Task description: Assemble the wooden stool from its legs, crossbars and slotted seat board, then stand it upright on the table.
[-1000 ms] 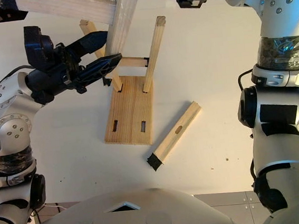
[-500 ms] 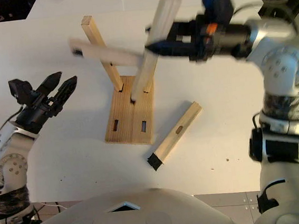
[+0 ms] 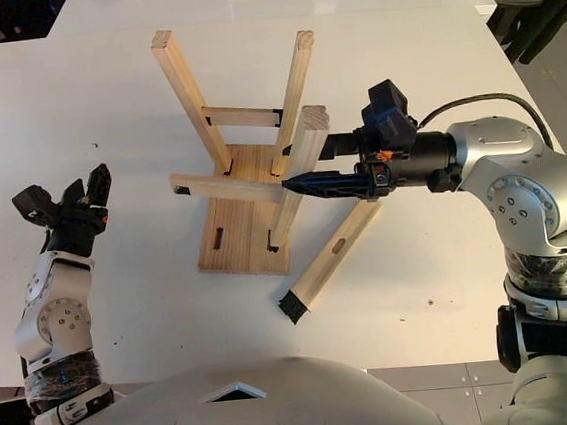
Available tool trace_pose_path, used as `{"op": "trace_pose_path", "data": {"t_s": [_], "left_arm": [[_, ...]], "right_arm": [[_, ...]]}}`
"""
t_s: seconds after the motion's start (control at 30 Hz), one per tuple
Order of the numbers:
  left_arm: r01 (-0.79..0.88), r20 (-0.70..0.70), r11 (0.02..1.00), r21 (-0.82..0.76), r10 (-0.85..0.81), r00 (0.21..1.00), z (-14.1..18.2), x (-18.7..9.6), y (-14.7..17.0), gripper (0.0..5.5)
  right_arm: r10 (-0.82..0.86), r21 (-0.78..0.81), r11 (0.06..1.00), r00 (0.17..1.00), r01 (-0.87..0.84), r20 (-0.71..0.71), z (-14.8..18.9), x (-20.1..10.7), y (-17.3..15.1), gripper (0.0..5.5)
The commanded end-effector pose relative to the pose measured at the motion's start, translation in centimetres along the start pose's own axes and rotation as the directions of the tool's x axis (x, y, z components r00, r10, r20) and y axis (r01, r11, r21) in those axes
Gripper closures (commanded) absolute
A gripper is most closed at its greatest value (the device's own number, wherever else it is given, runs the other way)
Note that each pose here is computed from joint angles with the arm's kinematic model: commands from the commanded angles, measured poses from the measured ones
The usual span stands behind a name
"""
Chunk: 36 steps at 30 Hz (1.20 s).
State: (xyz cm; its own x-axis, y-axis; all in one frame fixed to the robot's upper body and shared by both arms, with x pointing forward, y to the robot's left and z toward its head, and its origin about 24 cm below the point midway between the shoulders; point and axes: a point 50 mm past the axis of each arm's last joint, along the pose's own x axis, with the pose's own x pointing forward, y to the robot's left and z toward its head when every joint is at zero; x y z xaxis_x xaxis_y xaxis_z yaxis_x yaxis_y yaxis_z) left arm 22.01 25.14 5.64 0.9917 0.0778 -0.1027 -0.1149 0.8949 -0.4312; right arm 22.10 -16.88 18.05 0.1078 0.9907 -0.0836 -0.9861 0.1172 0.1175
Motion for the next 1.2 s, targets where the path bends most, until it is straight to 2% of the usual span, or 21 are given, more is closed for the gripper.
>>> {"op": "trace_pose_path", "data": {"t_s": [0.03, 0.4, 0.87, 1.0, 1.2], "left_arm": [[-0.026, -0.021, 1.000, 0.015, 0.026, 0.999, 0.8, -0.1, 1.1, 2.03], [-0.008, -0.061, 0.999, 0.032, 0.010, 0.998, 0.6, 0.2, 1.2, 2.03], [-0.010, -0.077, 1.000, 0.028, 0.012, 0.997, -0.4, -0.2, 1.1, 2.03], [-0.020, -0.076, 1.000, 0.021, 0.022, 0.997, -0.9, -0.6, 0.9, 2.03], [-0.022, -0.064, 1.000, -0.001, 0.022, 0.998, -1.9, -1.3, -0.1, 2.03]], "right_arm": [[-0.019, -0.008, 1.000, 1.000, 0.019, 0.011, -0.3, 0.2, 0.7, 3.47], [-0.077, 0.009, 0.997, 0.997, 0.077, -0.010, -2.1, 0.7, 0.6, 3.47], [-0.111, -0.120, 0.988, 0.991, 0.101, -0.073, -0.9, 0.2, -0.9, 3.47], [-0.092, -0.179, 0.982, 0.987, 0.067, -0.132, -0.8, 0.4, -0.9, 3.47], [-0.018, -0.207, 0.978, 0.984, -0.019, -0.175, -0.6, 2.3, -0.7, 3.47]]}}
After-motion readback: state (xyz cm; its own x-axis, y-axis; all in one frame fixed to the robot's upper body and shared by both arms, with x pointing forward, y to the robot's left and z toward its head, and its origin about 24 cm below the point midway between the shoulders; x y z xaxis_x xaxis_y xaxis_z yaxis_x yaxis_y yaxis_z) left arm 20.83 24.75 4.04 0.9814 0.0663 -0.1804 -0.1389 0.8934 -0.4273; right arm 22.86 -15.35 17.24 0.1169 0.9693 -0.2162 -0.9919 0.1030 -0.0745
